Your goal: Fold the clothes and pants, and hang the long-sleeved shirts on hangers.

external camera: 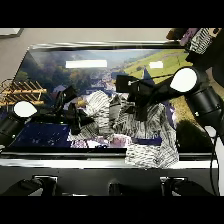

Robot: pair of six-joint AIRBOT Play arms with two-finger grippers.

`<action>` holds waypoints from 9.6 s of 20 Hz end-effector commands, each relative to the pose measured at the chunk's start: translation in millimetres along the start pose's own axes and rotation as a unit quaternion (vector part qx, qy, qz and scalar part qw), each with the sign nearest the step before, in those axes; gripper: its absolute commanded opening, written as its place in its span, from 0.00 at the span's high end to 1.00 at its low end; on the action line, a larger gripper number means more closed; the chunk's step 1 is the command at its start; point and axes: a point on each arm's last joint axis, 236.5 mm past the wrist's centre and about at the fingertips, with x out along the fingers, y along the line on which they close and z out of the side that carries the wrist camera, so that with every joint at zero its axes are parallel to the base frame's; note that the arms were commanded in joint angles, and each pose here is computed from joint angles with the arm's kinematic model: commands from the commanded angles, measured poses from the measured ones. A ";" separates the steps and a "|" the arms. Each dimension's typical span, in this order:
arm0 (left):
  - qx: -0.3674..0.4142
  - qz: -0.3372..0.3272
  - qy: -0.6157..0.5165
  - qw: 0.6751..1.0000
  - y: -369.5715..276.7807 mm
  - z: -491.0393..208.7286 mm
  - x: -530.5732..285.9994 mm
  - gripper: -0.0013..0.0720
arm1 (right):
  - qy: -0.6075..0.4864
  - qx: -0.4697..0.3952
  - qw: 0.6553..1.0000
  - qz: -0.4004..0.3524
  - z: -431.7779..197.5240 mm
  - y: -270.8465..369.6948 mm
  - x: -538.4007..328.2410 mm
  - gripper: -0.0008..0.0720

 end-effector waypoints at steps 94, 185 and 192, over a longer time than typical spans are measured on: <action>-0.287 0.173 -0.214 0.918 88.2 93.8 -95.3 0.06 | -0.084 0.547 0.098 -0.827 -316.2 33.7 -609.9 0.96; -0.335 0.313 0.000 0.889 127.0 -92.9 -156.9 0.95 | 0.106 0.579 0.795 -0.144 -165.3 -14.3 17.0 0.95; -0.335 0.313 0.000 0.889 127.0 -92.9 -156.9 0.95 | 0.105 0.579 0.795 -0.145 -165.2 -14.8 17.0 0.95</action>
